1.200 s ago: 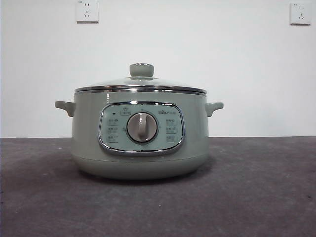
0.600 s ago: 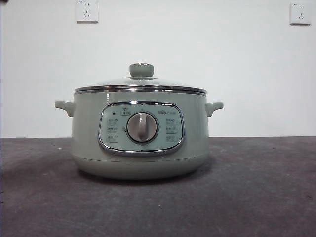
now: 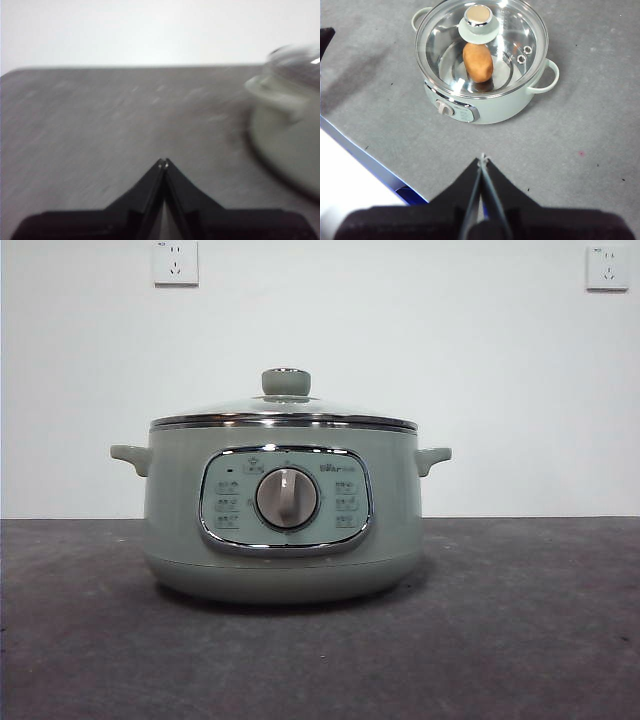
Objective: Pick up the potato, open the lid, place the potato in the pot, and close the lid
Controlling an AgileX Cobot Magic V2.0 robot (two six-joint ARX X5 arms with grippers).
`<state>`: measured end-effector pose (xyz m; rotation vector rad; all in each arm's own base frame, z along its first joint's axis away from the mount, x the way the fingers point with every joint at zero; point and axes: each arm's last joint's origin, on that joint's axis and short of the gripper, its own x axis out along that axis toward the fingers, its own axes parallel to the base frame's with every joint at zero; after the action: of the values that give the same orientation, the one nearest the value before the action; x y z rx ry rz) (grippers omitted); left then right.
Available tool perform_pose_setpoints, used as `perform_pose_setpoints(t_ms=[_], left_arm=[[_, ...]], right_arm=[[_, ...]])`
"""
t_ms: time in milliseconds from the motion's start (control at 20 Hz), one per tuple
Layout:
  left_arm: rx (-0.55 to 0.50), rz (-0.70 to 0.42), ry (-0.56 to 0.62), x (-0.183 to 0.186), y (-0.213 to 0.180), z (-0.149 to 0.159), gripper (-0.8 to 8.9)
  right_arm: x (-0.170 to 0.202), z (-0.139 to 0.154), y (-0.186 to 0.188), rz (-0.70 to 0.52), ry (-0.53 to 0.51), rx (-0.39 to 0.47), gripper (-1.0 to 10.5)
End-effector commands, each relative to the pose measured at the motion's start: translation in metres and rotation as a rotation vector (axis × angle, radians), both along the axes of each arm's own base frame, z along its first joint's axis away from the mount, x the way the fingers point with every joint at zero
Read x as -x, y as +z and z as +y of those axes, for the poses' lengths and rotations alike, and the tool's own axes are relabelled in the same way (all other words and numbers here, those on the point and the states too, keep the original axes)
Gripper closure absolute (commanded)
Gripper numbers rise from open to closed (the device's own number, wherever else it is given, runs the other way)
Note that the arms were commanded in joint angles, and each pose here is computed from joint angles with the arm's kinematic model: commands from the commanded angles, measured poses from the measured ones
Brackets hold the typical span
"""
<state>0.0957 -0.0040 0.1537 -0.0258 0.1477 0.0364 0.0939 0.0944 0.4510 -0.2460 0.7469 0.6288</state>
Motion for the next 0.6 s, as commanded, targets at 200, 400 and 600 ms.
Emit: perform_pose_setpoints(t_ms=[200,400,600], left_arm=[[-0.003,-0.001,0.045,-0.0005,-0.0025,0.0016,8.15],[-0.005,0.024,0.046,-0.0014,-0.0045,0.0015,8.15],[-0.008,0.047,0.046,-0.0025,-0.0063,0.0015,8.15]], right_arm=[[0.0007,-0.0007,-0.0029,0.021,-0.007,0.019,9.5],[0.0007,-0.0008,-0.0029,0.021,-0.007,0.019,9.5],[0.0007,-0.0008,-0.0029,0.021,-0.007,0.019,9.5]])
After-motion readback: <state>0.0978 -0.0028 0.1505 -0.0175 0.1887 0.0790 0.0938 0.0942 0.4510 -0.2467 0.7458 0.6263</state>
